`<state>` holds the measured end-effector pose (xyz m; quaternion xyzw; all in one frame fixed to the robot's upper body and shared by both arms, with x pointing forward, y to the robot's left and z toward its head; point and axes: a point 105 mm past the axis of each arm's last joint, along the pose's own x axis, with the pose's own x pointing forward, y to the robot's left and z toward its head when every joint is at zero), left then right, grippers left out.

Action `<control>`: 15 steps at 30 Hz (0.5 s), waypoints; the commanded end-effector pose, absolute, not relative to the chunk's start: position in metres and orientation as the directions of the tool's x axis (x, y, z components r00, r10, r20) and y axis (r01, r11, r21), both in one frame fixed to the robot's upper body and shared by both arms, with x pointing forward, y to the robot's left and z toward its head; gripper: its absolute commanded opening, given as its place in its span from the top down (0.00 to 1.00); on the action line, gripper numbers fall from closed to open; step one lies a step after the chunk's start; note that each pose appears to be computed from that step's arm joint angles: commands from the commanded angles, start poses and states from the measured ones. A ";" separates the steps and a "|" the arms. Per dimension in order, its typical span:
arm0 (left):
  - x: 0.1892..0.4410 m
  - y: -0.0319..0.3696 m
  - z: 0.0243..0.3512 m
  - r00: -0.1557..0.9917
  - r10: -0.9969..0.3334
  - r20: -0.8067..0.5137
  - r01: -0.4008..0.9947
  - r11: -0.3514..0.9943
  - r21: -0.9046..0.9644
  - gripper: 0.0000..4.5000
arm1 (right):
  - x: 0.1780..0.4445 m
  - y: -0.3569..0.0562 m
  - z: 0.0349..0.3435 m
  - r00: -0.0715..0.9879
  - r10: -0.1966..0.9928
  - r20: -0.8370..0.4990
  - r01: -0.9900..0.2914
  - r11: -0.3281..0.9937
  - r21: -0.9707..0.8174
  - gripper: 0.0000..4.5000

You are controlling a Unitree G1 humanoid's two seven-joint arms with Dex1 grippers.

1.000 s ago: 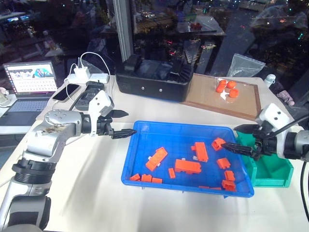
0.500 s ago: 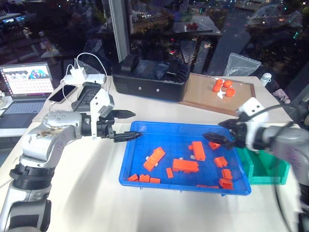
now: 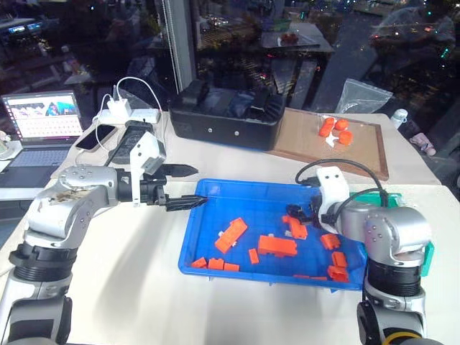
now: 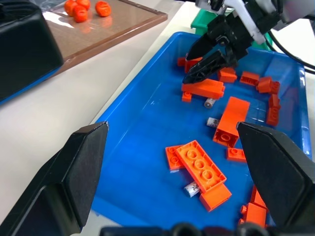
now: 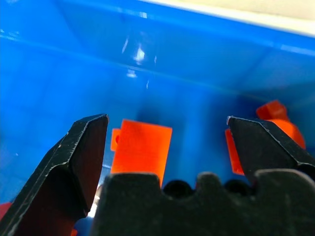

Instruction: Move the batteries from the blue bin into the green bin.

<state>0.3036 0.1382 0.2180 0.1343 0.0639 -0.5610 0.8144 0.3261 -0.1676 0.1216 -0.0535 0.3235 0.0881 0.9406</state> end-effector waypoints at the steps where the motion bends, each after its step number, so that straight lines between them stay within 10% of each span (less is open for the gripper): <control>1: 0.303 0.139 0.229 0.373 -0.896 -0.241 0.922 0.329 0.203 0.00 | 0.320 -0.161 0.120 0.773 0.136 -0.619 -0.236 0.968 -0.082 0.09; 9: 0.306 0.138 0.228 0.379 -0.895 -0.234 0.920 0.337 0.201 0.00 | 0.323 -0.161 0.130 0.789 0.132 -0.599 -0.247 0.962 -0.113 0.64; 15: 0.308 0.135 0.225 0.369 -0.900 -0.234 0.924 0.327 0.197 0.00 | 0.325 -0.171 0.162 0.814 0.177 -0.554 -0.308 0.939 -0.152 0.68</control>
